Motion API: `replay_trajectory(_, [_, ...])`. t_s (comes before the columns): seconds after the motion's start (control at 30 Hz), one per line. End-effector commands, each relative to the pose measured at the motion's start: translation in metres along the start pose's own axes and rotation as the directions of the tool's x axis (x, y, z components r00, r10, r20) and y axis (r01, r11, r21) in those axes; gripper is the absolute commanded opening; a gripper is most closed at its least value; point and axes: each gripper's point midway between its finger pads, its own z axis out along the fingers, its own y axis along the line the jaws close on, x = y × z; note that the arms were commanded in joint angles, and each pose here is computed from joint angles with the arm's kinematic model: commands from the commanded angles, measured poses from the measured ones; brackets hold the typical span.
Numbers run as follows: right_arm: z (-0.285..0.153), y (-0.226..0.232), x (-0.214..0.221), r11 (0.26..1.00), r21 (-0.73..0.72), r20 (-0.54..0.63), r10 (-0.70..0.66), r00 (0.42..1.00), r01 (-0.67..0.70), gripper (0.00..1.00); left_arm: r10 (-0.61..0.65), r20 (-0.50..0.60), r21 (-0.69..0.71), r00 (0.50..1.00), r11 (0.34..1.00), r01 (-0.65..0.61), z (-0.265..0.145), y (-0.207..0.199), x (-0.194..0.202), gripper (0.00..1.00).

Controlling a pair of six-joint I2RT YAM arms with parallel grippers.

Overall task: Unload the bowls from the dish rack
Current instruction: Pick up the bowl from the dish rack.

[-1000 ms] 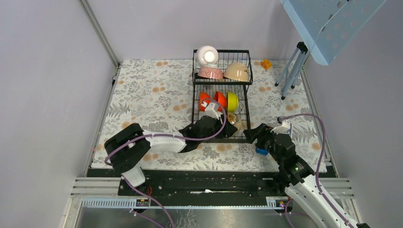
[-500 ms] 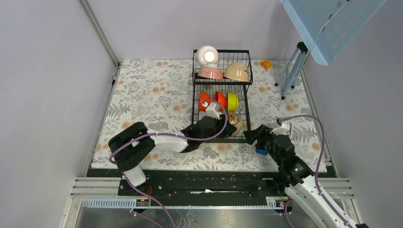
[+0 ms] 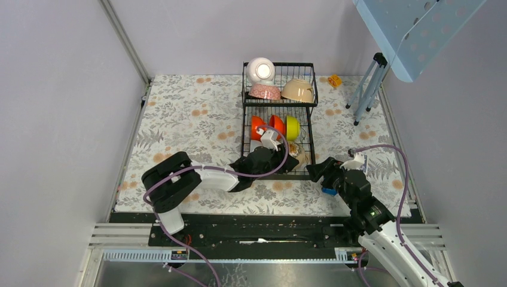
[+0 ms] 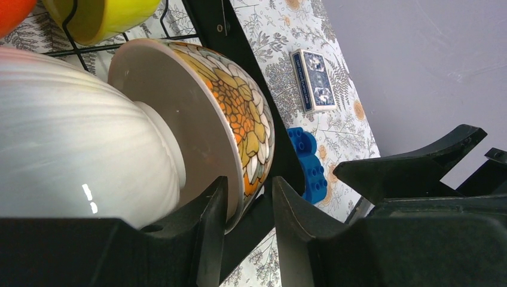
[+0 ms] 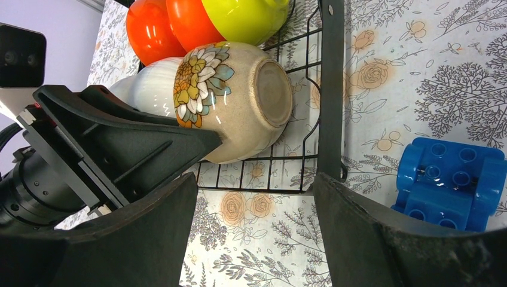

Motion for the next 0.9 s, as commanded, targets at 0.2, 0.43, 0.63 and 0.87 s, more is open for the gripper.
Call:
replay_trajectory(0.2, [-0.001,0.0,-0.008,1.0,-0.004,0.036,-0.03,0.999,0.031,0.78,0.006,0.059,0.133,0.998,0.991,-0.014,0.008,-0.029,-0.02,0.36])
replay_trajectory(0.43, [-0.003,-0.001,-0.007,0.999,-0.005,0.032,-0.042,0.999,0.043,0.78,0.016,0.069,0.165,0.997,0.986,-0.027,0.006,-0.032,-0.023,0.35])
replay_trajectory(0.63, [-0.005,0.0,-0.005,0.999,-0.018,0.028,-0.044,0.999,0.045,0.79,0.028,0.061,0.188,0.998,0.981,-0.039,0.008,-0.035,-0.022,0.27])
replay_trajectory(0.87, [-0.008,0.001,-0.005,0.998,-0.026,0.026,-0.051,0.998,0.052,0.79,0.038,0.06,0.205,0.997,0.978,-0.05,0.009,-0.039,-0.023,0.14])
